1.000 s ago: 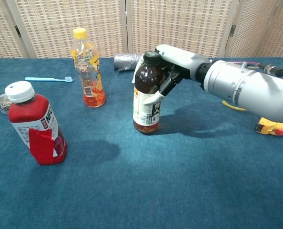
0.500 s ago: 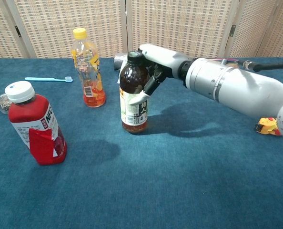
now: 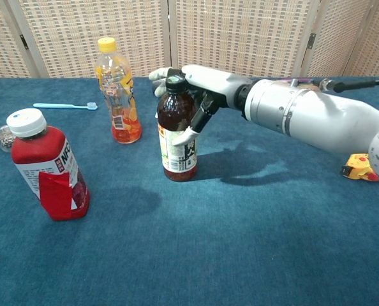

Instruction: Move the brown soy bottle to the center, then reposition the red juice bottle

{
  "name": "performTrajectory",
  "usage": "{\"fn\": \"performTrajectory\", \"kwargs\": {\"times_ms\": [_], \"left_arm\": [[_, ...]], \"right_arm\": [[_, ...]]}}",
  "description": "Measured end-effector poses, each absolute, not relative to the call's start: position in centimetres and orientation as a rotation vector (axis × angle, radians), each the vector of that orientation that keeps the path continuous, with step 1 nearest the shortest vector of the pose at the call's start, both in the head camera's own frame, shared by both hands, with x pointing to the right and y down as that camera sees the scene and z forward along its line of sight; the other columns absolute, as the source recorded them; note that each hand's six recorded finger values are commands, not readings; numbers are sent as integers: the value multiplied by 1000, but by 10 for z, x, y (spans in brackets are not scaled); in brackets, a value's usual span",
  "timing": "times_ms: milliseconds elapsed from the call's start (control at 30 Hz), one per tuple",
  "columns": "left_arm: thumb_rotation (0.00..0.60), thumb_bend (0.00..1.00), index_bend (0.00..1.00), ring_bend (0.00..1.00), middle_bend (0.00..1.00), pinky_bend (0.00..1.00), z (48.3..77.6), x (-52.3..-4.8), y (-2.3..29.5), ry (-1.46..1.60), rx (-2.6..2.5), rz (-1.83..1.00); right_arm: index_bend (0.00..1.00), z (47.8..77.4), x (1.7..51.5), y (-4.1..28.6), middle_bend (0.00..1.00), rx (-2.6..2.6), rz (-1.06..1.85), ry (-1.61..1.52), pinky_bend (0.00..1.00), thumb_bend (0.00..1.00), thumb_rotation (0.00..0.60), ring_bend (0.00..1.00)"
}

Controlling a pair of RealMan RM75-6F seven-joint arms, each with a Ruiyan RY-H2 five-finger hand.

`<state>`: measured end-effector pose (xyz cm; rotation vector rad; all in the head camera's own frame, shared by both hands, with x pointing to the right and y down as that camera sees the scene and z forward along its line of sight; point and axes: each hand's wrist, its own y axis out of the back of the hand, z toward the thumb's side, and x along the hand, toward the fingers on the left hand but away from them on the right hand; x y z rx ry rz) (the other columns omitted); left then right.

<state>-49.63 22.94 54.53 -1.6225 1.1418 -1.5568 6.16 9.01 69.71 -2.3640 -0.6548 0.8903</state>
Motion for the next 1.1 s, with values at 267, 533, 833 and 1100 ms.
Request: {"fn": "performTrajectory", "kwargs": {"times_ms": [267,533,833,1100], "left_arm": [[600,236,477,358,422,556,546,-496,231,1132,-1623,-1561],[600,237,477,358,421,556,546,-493,232,1121,-1625,-1557],[600,236,476,358,421,556,547,-486,233,1109,-1642,-1536],[600,236,461,358,421,556,552,-471,235,1094,-1705,-1492]], "right_arm": [[0,682,70,89,99,-2349,858,-657,457,0,600,194],[0,657,98,84,107,-2266,872,-651,429,0,600,175],[27,618,169,78,185,-2051,970,-711,427,0,600,174],[90,587,253,93,228,-1853,1126,-771,427,0,600,177]]}}
